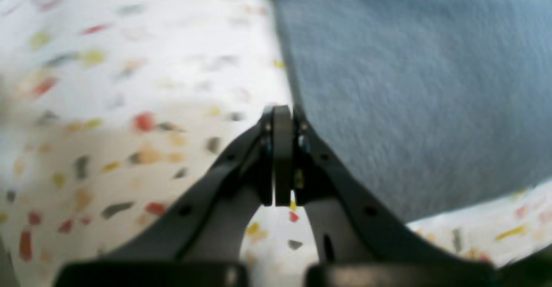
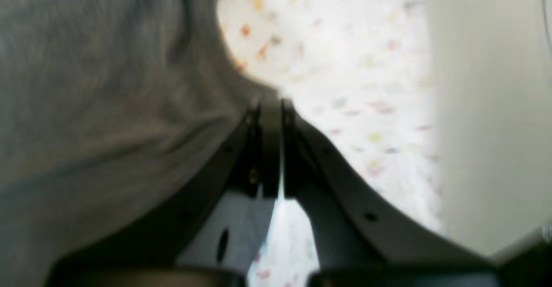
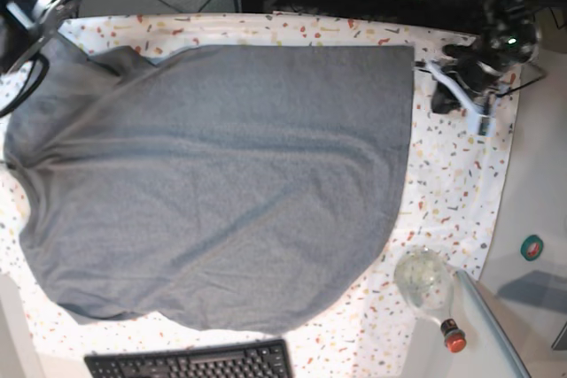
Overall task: Layout the t-shirt on the table in an organized manner, then fold the t-shirt properly
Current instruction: 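Grasp the shirt's corners with both grippers near the cloth border, then hold both corners and pull them apart to stretch the shirt, then lift the held edge with both grippers and fold it over the shirt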
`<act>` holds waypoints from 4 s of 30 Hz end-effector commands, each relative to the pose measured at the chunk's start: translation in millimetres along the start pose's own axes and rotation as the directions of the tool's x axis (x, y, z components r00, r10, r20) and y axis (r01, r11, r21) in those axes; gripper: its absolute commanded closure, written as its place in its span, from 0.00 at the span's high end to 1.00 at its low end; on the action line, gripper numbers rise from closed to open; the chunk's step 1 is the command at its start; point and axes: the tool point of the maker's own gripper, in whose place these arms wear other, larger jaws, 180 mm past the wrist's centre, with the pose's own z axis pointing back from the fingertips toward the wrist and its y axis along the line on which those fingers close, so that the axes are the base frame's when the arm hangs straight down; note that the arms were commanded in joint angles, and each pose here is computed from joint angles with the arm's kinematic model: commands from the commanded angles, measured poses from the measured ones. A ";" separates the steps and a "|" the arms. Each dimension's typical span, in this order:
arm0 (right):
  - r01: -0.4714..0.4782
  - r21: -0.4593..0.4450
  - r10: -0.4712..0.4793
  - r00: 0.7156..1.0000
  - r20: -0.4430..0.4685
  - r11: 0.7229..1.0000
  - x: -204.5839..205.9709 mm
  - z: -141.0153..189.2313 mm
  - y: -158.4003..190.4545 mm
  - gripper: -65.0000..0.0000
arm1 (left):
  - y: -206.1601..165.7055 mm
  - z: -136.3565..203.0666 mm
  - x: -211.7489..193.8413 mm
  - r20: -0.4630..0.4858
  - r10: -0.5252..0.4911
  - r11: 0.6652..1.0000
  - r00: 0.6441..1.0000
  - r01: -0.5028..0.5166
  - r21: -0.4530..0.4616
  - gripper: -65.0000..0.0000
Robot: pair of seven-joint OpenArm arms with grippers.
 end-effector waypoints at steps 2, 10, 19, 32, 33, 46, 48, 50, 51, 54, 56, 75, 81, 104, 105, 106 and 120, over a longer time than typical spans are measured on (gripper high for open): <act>0.010 -0.033 -0.009 0.999 0.043 0.999 -0.6 27.4 -0.3 0.00 | 11.2 14.1 14.4 0.074 0.064 0.998 0.995 -0.062 -0.023 0.00; -0.147 -0.034 0.140 0.978 -0.157 0.989 -82.0 97.2 29.0 0.48 | 15.3 22.5 8.8 0.036 0.114 0.991 0.993 -0.111 -0.076 0.00; -0.103 0.066 0.115 0.969 -0.217 0.993 -140.8 124.5 31.7 0.76 | 26.0 49.8 -24.7 -0.032 0.100 0.995 0.994 -0.101 -0.026 0.00; -0.020 0.067 0.032 0.984 -0.176 0.998 -138.6 128.7 24.4 0.76 | -14.3 42.2 -61.8 -0.104 0.106 0.978 0.989 -0.122 -0.167 0.79; -0.020 0.067 0.032 0.984 -0.176 0.998 -138.6 128.7 24.4 0.76 | -17.6 40.9 -62.1 -0.104 0.109 0.977 0.989 -0.126 -0.173 0.79; -0.001 0.080 0.018 0.978 -0.207 0.997 -150.7 125.0 26.1 0.76 | -49.7 9.3 -75.7 -0.146 0.191 0.945 0.971 -0.222 -0.239 0.78; -0.004 0.082 0.021 0.978 -0.209 0.997 -151.6 125.2 26.7 0.76 | -48.8 6.8 -82.2 -0.162 0.209 0.941 0.964 -0.244 -0.234 0.78; -0.007 0.082 0.025 0.976 -0.217 0.997 -154.1 126.4 26.3 0.76 | -47.7 3.2 -82.6 -0.166 0.220 0.938 0.961 -0.255 -0.233 0.78; -0.011 0.082 0.028 0.975 -0.220 0.997 -155.3 127.6 25.9 0.76 | -48.1 2.4 -85.8 -0.173 0.229 0.936 0.958 -0.266 -0.232 0.77; -0.011 0.080 0.029 0.974 -0.224 0.997 -157.2 128.4 25.0 0.76 | -47.8 1.2 -87.1 -0.177 0.235 0.934 0.956 -0.272 -0.231 0.61; -0.007 0.083 0.025 0.974 -0.225 0.997 -157.3 127.0 25.9 0.76 | -51.3 -1.7 -85.0 -0.172 0.242 0.931 0.955 -0.279 -0.237 0.46; 0.124 0.177 -0.080 0.968 -0.236 0.976 -161.4 69.0 38.4 0.76 | -53.5 -3.8 -97.1 -0.258 0.232 0.927 0.938 -0.294 -0.234 0.00; 0.118 0.170 -0.076 0.968 -0.237 0.978 -160.1 67.8 34.4 0.76 | -52.4 -3.5 -97.0 -0.257 0.232 0.928 0.938 -0.293 -0.232 0.00; 0.073 0.142 -0.023 0.945 -0.326 0.987 -171.7 86.8 27.1 0.00 | -56.6 15.3 -64.4 -0.168 0.121 0.955 0.978 -0.161 -0.250 0.00; 0.058 0.132 -0.012 0.947 -0.321 0.990 -168.0 90.9 24.3 0.00 | -58.7 19.4 -59.0 -0.153 0.101 0.957 0.983 -0.138 -0.253 0.00; 0.043 0.118 -0.003 0.947 -0.322 0.992 -166.1 95.8 20.0 0.00 | -61.0 23.6 -56.1 -0.144 0.083 0.959 0.986 -0.119 -0.257 0.00; -0.076 0.171 0.114 0.968 -0.224 0.982 -101.4 82.3 41.8 0.00 | -54.3 15.9 -19.9 -0.138 -0.016 0.966 0.990 -0.020 -0.258 0.00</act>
